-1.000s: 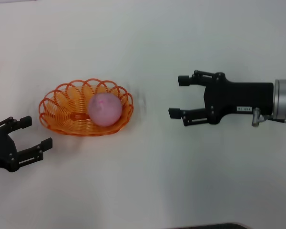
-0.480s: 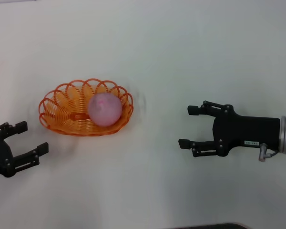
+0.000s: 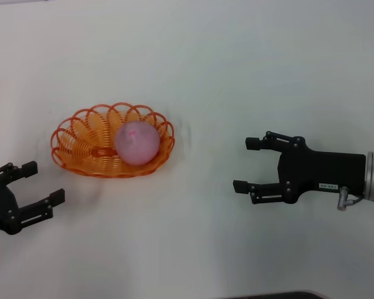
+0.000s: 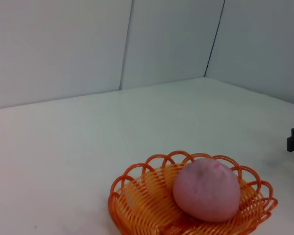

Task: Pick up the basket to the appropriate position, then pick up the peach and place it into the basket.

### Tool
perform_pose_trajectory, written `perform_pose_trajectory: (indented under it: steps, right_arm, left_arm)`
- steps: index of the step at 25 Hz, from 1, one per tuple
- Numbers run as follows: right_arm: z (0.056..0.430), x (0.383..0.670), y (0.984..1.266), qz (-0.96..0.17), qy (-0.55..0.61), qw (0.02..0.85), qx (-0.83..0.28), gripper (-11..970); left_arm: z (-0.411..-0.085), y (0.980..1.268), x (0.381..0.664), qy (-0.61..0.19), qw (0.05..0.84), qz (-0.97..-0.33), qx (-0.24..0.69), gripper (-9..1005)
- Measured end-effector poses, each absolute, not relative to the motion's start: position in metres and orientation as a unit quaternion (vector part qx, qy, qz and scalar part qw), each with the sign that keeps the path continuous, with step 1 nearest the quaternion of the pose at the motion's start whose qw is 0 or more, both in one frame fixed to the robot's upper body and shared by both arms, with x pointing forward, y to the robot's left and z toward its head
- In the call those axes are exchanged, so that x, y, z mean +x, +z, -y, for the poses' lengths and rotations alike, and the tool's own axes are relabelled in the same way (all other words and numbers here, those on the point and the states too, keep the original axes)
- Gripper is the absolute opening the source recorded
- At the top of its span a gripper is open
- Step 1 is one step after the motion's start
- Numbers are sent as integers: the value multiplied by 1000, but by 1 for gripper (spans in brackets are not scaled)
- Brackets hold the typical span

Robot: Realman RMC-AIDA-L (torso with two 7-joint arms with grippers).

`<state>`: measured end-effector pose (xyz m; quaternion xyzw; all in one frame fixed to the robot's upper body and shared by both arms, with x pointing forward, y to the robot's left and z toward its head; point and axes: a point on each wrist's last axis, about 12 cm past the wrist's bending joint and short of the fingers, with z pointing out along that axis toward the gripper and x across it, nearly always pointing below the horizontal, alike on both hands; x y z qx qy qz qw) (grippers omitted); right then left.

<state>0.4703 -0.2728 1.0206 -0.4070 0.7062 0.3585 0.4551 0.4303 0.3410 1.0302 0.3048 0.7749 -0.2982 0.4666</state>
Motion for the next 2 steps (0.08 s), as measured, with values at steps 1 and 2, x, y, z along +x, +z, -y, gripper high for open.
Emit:
perform_pose_trajectory:
  steps: [1, 2]
  right_arm:
    - [273, 471, 1021, -706, 359, 455, -407, 959]
    - [273, 471, 1021, -706, 358, 455, -407, 959]
  left_arm:
    - [-341, 1030, 430, -298, 467, -775, 305, 831]
    - [-341, 1030, 430, -298, 467, -775, 304, 831]
